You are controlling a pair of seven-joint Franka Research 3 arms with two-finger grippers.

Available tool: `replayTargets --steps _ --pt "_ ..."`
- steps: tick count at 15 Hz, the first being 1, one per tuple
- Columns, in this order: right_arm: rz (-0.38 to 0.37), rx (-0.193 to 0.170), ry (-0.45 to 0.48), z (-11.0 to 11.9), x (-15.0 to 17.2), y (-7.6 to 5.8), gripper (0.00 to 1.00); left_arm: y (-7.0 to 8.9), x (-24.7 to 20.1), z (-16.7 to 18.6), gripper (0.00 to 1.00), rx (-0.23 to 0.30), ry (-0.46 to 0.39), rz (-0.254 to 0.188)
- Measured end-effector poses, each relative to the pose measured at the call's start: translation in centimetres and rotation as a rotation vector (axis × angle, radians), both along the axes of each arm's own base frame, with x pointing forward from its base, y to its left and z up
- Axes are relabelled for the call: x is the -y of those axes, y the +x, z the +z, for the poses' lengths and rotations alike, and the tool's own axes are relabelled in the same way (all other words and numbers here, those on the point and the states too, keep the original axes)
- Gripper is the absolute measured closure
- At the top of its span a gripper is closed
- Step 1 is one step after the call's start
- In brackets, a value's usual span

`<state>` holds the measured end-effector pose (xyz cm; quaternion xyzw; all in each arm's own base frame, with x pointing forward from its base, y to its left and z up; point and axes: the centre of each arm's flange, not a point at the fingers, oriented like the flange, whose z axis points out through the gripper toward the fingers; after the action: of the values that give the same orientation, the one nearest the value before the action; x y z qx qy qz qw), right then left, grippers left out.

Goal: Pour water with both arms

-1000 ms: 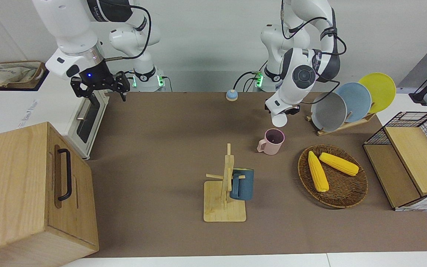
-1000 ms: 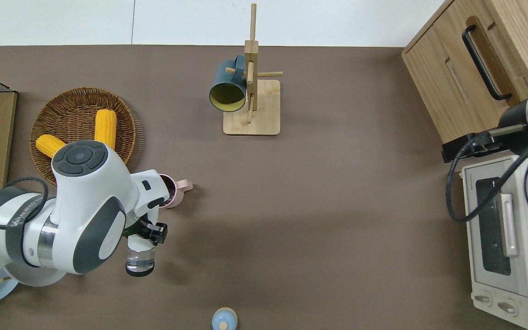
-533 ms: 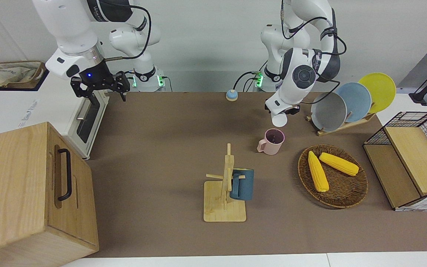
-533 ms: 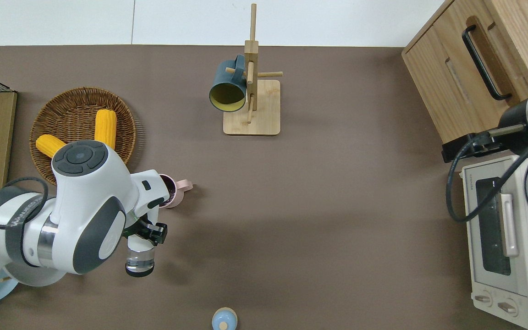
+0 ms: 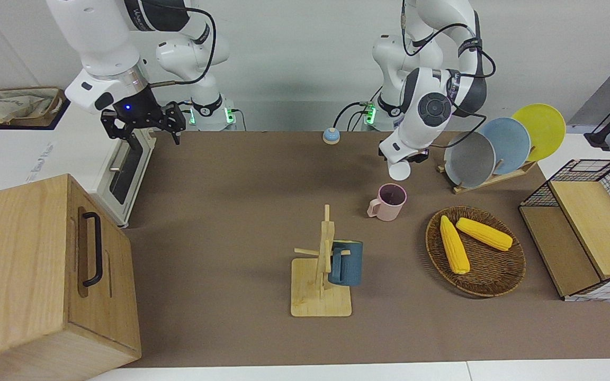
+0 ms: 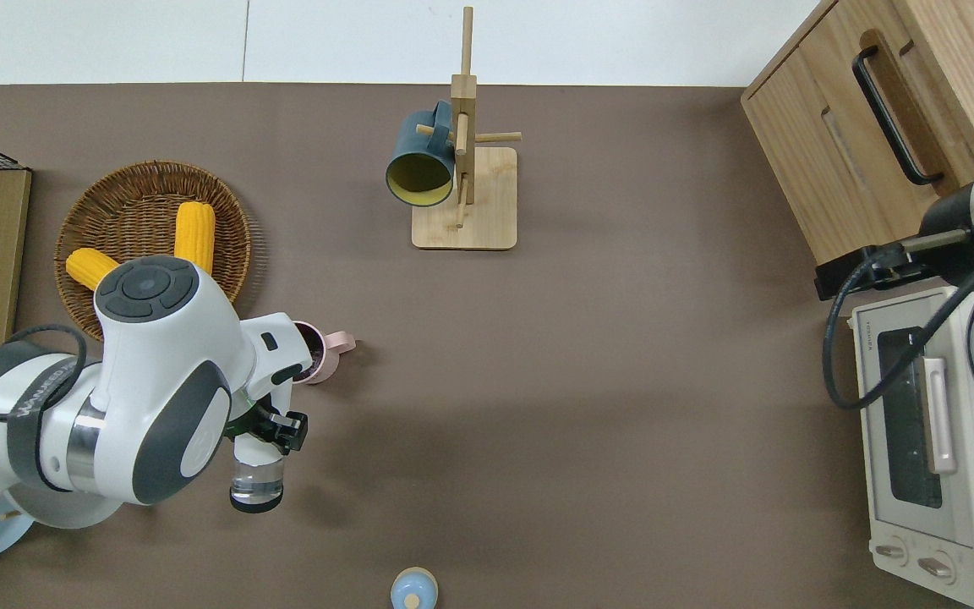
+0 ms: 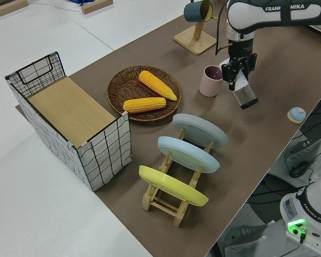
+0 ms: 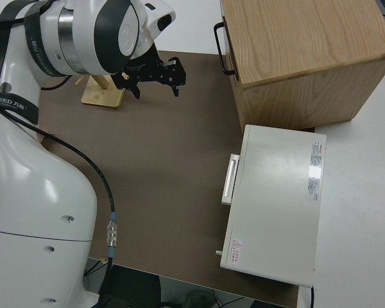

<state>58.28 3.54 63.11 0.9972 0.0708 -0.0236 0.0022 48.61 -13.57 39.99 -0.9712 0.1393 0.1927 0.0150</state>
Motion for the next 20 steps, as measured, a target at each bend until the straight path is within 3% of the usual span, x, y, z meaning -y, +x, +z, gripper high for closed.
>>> replayTargets --steps 5,14,17,20 --pt "0.0 0.0 0.0 0.0 0.0 0.0 0.01 -0.1 0.0 0.6 0.37 -0.019 0.005 0.0" --pt "0.0 0.0 0.0 0.0 0.0 0.0 0.01 0.3 -0.1 2.0 0.37 -0.007 -0.013 0.014" --pt "0.0 0.0 0.0 0.0 0.0 0.0 0.01 0.3 -0.6 3.1 0.37 0.049 -0.061 0.041" --pt "0.0 0.0 0.0 0.0 0.0 0.0 0.01 -1.0 -1.2 2.9 0.37 0.124 -0.088 0.071"
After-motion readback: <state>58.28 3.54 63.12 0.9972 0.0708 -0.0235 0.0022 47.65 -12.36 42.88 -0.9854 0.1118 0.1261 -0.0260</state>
